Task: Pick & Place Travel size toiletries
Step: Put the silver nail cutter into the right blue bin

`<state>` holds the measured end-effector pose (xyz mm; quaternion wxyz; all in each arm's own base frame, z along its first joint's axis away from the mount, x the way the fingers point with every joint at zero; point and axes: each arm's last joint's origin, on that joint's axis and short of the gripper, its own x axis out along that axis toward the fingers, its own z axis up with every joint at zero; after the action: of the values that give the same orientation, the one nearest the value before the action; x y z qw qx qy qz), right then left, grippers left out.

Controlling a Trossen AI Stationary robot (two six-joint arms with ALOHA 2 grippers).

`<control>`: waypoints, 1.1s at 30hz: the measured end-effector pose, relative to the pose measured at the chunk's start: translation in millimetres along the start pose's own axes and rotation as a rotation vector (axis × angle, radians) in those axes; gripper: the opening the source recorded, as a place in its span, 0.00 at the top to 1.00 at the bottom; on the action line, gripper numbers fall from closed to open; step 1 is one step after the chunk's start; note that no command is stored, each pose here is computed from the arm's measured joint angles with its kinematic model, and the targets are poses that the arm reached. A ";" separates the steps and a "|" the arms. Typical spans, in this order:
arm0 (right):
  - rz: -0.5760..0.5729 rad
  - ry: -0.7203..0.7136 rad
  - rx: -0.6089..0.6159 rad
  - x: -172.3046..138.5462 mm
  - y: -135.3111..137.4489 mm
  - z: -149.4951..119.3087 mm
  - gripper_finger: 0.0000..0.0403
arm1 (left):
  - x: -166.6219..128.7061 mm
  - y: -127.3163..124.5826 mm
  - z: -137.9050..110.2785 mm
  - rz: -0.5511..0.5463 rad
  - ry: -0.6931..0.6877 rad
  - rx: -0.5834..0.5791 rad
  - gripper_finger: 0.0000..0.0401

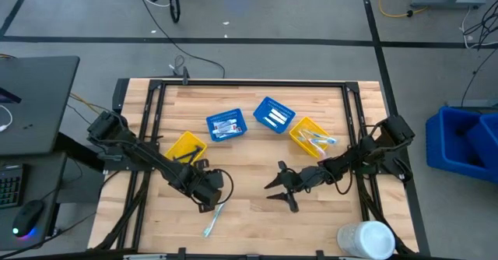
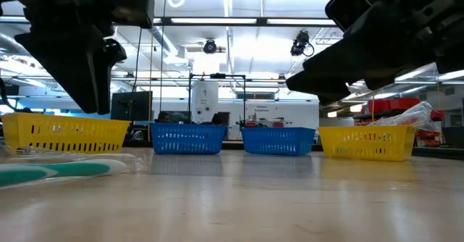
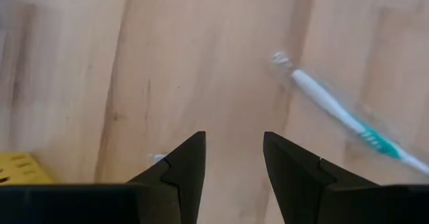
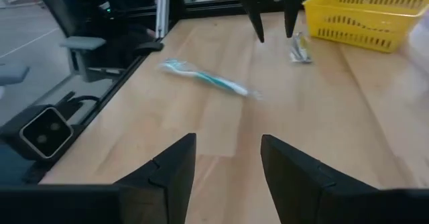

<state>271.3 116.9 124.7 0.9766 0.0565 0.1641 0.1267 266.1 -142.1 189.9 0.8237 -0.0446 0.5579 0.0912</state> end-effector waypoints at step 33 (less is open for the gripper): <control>0.001 0.078 -0.081 -11.9 6.4 6.0 0.56 | 21.0 39.0 -11.3 0.034 0.237 0.076 0.61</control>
<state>261.0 119.5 135.0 0.9709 0.0118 0.1968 0.1357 255.6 -103.7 167.3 0.7513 -0.0144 0.6552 0.0782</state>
